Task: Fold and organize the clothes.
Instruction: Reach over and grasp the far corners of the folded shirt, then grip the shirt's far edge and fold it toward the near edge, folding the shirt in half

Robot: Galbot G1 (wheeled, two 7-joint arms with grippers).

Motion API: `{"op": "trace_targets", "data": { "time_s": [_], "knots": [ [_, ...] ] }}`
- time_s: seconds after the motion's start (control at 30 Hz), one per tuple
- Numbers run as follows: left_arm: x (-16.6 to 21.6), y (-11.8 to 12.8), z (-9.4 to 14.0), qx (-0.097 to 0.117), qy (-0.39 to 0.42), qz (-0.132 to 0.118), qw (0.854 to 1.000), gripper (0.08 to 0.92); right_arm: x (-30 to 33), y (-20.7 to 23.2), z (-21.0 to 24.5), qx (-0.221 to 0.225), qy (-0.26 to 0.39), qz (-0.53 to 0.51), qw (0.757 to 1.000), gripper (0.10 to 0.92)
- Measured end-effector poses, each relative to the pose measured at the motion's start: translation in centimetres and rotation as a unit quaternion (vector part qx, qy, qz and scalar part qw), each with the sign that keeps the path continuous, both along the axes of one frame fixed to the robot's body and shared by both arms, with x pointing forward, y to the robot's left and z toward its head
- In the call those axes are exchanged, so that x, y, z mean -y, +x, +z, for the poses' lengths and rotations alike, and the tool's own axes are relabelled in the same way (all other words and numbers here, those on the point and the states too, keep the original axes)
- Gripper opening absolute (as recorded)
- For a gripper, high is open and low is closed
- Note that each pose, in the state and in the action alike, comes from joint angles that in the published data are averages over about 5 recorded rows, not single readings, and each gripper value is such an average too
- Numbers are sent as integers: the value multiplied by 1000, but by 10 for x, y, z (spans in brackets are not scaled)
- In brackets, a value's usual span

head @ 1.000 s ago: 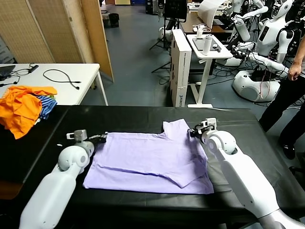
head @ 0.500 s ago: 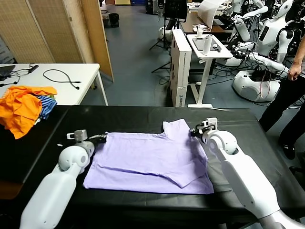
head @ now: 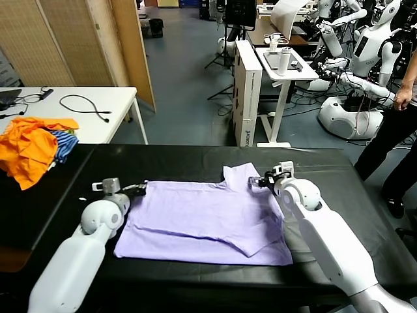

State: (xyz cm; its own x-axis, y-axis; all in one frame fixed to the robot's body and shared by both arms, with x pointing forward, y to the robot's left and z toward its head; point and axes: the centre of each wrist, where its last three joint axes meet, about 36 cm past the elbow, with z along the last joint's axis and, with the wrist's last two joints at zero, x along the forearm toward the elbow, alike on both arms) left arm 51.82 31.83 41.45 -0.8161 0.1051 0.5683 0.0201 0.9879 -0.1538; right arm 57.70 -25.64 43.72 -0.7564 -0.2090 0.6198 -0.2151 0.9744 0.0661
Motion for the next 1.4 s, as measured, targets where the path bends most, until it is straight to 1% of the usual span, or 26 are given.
{"op": "trace_targets", "data": {
  "time_s": [0.07, 0.13, 0.17, 0.3, 0.5, 0.7, 1.13, 1.27, 1.4],
  "knots": [
    [0, 0, 0, 0, 0, 0, 1000, 151, -1, -1, 0, -1, 1, 2, 1000, 203],
    [0, 0, 0, 0, 0, -1, 1000, 151, -1, -1, -1, -1, 2, 4, 1000, 150],
    [0, 0, 1, 0, 0, -1, 1000, 151, -2, -1, 0, 0, 2, 4, 1000, 142],
    [0, -1, 1, 1, -1, -3, 1000, 151, 0, -2, 2, 6, 6, 2, 1000, 142],
    [-1, -3, 6, 6, -3, -1, 1000, 151, 4, -7, 8, 33, 24, -4, 999, 142],
    [-6, -13, 15, 17, -4, 2, 1000, 151, 13, -17, 19, 45, 45, -9, 998, 142],
    [-4, -58, 42, 50, -7, -9, 999, 151, 23, -59, 40, 55, 50, 2, 997, 142],
    [-3, -74, 54, 60, -8, -12, 998, 151, 24, -73, 46, 53, 50, 7, 997, 142],
    [-1, -91, 68, 74, -7, -21, 997, 151, 23, -89, 54, 58, 52, 15, 997, 142]
  ]
}}
